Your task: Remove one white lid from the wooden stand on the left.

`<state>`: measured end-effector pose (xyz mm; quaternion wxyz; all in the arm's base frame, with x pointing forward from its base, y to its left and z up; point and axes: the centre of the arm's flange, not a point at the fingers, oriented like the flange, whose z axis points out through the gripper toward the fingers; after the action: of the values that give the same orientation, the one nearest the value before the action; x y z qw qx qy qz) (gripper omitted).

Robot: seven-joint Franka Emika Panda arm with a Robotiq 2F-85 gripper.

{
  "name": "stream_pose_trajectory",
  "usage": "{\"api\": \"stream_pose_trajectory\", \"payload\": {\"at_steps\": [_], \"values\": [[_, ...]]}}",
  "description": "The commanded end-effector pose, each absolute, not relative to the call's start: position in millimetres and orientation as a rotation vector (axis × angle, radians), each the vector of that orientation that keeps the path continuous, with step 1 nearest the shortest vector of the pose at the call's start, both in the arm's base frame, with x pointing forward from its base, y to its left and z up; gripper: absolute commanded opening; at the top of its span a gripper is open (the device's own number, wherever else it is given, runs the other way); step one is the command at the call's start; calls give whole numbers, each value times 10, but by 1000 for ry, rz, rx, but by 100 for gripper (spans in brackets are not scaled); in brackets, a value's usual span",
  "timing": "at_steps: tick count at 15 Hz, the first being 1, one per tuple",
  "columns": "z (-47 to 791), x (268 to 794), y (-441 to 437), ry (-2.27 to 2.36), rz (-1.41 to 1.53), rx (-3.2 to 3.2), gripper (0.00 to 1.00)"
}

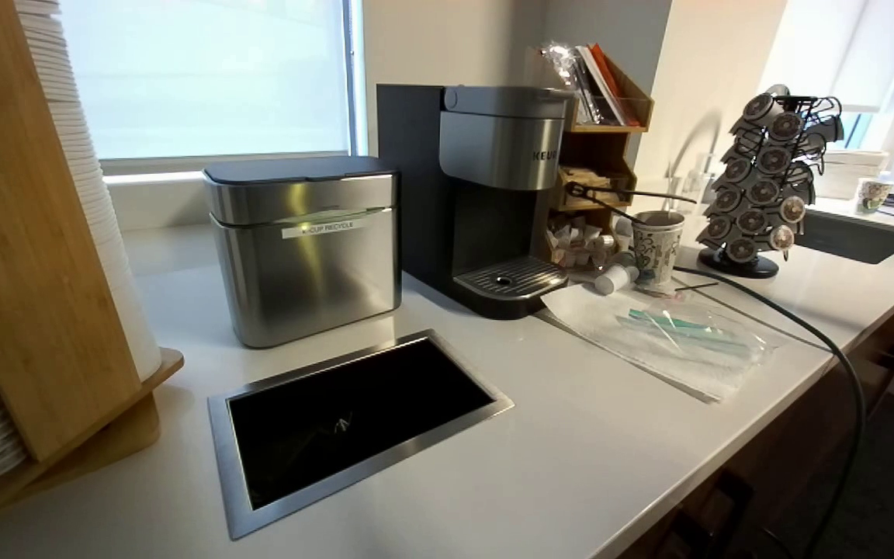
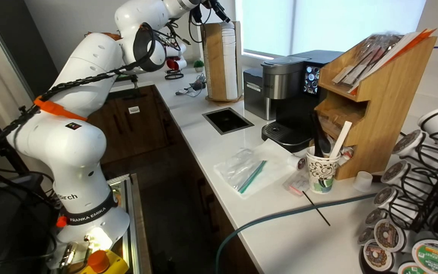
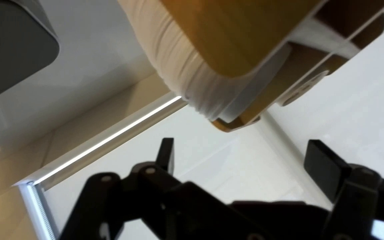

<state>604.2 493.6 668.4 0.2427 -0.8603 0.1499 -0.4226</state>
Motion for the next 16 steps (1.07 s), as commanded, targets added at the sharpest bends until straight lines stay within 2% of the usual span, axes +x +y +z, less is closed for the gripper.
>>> {"api": "stream_pose_trajectory", "payload": {"at_steps": [1, 3, 9, 10, 13, 16], "values": [[6790, 5975, 4959, 381, -1121, -2316, 100], [6975, 5875, 4955, 353, -1089, -2274, 100], [6966, 6236, 4855, 464, -1061, -2428, 100], [6801, 6060, 4755, 446, -1055, -2397, 100], [6809, 6094, 4703, 455, -1068, -2401, 100], [6840, 6305, 4786, 405, -1030, -2345, 100]]}}
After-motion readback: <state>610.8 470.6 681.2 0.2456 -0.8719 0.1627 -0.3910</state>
